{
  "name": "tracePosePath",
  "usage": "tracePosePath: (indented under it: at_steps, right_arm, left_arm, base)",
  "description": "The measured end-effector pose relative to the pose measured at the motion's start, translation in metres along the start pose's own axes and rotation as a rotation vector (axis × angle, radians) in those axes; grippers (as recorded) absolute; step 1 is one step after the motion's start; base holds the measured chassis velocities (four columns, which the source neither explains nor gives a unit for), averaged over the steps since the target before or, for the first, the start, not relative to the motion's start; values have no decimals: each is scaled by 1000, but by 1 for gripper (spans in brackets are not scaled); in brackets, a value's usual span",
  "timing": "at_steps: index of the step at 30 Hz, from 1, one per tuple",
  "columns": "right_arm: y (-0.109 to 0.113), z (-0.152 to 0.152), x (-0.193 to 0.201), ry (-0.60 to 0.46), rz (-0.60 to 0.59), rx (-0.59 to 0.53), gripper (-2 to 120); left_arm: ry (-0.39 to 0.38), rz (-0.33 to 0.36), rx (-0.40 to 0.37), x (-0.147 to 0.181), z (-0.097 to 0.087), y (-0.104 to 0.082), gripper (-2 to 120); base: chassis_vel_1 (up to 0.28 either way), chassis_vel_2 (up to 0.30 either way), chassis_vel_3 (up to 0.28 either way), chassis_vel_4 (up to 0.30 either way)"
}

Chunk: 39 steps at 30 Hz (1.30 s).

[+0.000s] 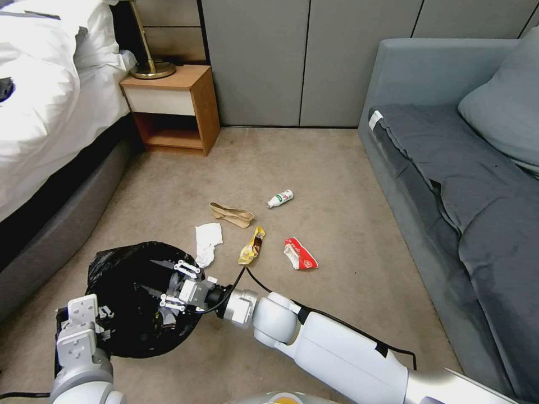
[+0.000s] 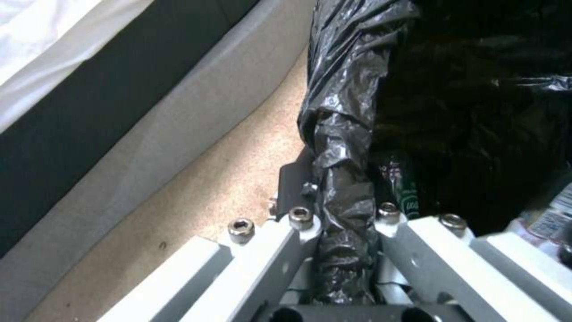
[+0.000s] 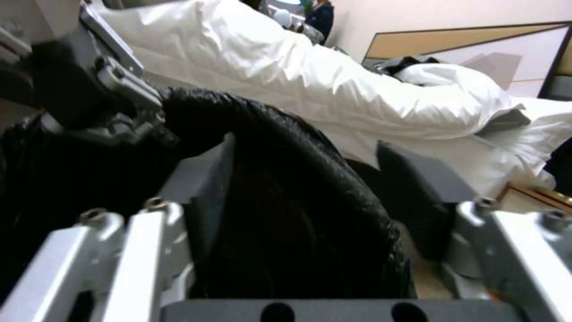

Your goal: Pick up the trash bin, then pick up the garbage from the floor and place it into the trash bin.

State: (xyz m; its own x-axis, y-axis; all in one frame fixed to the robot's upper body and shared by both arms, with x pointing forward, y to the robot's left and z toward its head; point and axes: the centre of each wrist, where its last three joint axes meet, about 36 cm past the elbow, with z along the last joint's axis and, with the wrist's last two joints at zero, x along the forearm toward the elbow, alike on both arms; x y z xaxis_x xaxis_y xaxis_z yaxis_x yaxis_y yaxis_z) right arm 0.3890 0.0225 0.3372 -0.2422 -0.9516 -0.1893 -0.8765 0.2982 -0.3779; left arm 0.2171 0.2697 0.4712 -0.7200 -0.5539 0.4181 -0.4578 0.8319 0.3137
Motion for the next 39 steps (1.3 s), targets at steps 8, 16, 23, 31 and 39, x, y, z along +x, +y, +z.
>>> tracePosePath:
  at_steps: [8, 16, 23, 31, 39]
  right_arm:
    - [-7, -18, -5, -31, -3, 1, 91]
    - [-26, -70, -9, -133, 71, -6, 100]
    - [-58, -113, 8, -186, 299, 15, 100]
    - [-71, -125, 84, -83, 588, -3, 100]
    - [-26, -102, 153, 55, 822, -134, 100]
  left_arm:
    - [4, 2, 0, -1, 1, -1, 1]
    - [9, 2, -3, -2, 3, -2, 1]
    - [15, -5, -6, -2, 4, 1, 1]
    - [18, -11, -8, -1, 5, 4, 1]
    - [13, -15, -6, -1, 3, 5, 1]
  base:
    - [0, 0, 0, 0]
    - [0, 0, 0, 0]
    - [0, 0, 0, 0]
    - [0, 0, 0, 0]
    - [0, 0, 0, 0]
